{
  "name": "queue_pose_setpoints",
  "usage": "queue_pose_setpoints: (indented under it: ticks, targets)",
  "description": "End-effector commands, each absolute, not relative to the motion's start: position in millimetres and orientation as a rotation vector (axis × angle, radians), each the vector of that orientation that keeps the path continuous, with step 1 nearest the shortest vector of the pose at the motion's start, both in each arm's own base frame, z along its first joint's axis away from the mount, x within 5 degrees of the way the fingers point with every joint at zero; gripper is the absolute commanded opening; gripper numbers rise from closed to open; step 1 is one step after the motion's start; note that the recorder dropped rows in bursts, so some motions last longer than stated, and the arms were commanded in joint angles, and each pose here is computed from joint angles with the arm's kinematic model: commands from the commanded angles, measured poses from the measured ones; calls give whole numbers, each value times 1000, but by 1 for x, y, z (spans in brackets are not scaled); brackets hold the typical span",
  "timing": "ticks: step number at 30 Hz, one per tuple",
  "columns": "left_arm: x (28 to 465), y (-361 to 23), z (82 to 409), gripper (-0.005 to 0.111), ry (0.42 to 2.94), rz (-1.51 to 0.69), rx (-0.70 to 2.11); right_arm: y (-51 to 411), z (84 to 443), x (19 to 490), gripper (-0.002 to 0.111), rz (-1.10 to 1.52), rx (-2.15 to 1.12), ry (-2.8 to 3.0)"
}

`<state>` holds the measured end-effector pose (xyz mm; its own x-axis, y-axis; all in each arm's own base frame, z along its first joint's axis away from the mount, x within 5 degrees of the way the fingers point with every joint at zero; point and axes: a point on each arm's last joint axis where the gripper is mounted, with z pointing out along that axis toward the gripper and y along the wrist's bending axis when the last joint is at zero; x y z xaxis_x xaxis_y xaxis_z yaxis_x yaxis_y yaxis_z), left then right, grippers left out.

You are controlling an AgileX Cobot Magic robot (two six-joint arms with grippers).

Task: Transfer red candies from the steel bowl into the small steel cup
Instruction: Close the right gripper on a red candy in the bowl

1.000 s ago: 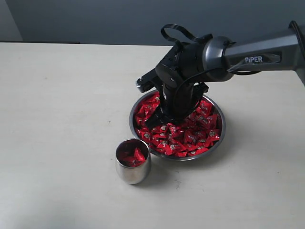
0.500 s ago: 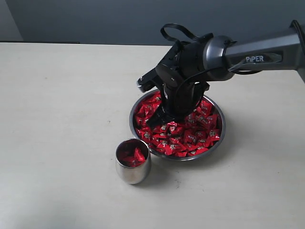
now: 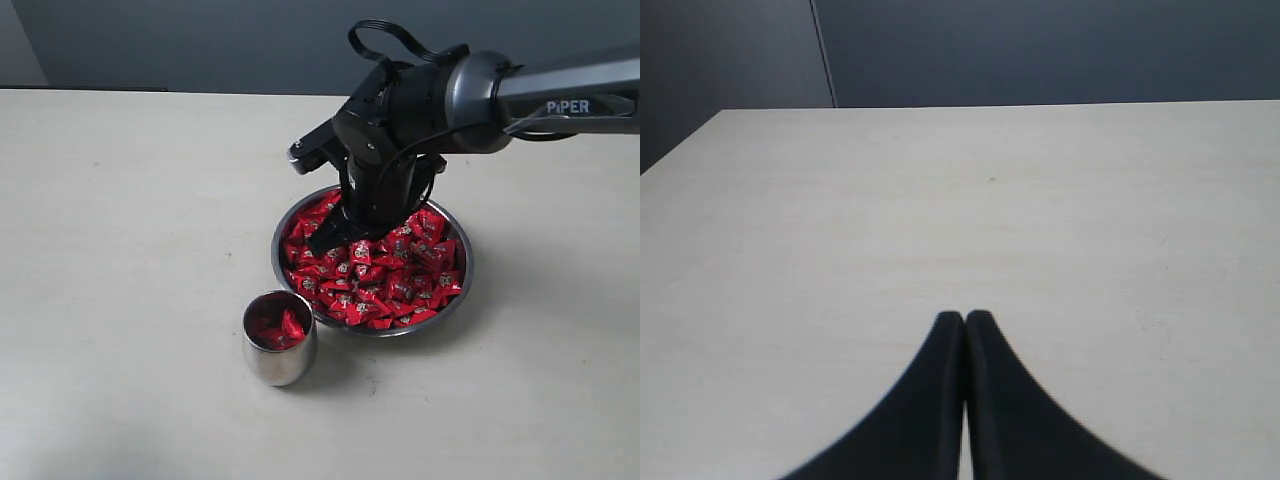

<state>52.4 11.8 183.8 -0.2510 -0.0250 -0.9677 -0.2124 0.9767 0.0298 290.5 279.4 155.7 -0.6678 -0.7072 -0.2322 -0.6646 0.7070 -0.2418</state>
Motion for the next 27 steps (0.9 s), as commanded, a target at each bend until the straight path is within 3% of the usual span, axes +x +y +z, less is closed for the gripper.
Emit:
queue_pose_setpoints:
  ticks: [1, 5, 15, 27]
  targets:
    - [53, 11, 183, 0, 1808, 169, -174, 276, 160, 290, 23, -203, -1057, 2637]
    - [53, 11, 183, 0, 1808, 169, -174, 275, 160, 289, 42, -212, -1052, 2662]
    - [53, 11, 183, 0, 1808, 169, -174, 278, 158, 287, 42, -157, -1052, 2669]
    - [53, 11, 183, 0, 1808, 169, -174, 274, 129, 290, 42, -280, -1113, 2713]
